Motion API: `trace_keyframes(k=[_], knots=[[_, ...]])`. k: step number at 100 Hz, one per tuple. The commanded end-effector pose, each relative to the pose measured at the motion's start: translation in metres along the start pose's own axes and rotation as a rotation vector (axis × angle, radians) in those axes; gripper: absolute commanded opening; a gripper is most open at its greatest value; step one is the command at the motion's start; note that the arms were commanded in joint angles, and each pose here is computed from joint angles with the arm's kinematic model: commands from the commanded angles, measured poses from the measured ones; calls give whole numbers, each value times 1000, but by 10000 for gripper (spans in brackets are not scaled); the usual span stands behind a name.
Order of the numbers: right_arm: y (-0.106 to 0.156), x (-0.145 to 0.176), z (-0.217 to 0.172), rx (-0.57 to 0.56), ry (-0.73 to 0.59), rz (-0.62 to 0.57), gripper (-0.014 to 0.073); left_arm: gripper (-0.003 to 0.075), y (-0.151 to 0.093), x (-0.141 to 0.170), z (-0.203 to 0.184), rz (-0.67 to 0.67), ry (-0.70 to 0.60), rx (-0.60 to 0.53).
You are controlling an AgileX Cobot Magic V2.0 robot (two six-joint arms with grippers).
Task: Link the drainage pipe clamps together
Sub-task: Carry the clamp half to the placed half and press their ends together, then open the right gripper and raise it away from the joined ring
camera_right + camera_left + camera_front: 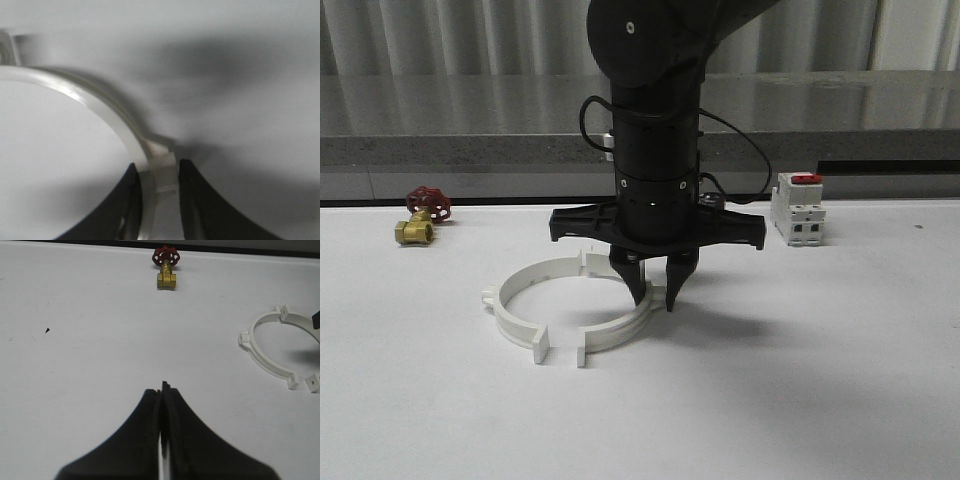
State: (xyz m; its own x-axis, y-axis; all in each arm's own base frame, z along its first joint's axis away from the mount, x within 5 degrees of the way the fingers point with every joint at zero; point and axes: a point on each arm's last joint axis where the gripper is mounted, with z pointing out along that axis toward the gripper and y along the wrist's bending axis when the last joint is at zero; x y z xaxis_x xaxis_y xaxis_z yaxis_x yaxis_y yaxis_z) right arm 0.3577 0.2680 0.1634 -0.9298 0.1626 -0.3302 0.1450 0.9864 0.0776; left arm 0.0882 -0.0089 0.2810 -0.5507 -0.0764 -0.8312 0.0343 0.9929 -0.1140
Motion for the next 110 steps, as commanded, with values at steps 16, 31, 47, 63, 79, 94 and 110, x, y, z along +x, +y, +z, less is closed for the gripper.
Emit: trace_keyframes(k=[16, 31, 47, 63, 79, 94, 110], knots=[[11, -12, -33, -108, -95, 20, 80, -20, -2, -13, -4, -8, -90, 12], [12, -11, -33, -117, -85, 31, 80, -20, -2, -13, -4, -8, -90, 12], [14, -11, -34, -136, -88, 38, 81, -20, -2, -13, -4, -8, -90, 12], [16, -12, -34, -156, -95, 43, 83, -20, -2, -13, -4, -8, -90, 12], [16, -12, -34, -160, -96, 44, 134, -20, -2, -13, -4, -8, -90, 12], [17, -13, -34, -173, -104, 42, 325, -20, -2, -13, -4, -8, -90, 12], [18, -13, -35, -185, -112, 42, 463, -20, -2, -13, -4, -8, -90, 12]])
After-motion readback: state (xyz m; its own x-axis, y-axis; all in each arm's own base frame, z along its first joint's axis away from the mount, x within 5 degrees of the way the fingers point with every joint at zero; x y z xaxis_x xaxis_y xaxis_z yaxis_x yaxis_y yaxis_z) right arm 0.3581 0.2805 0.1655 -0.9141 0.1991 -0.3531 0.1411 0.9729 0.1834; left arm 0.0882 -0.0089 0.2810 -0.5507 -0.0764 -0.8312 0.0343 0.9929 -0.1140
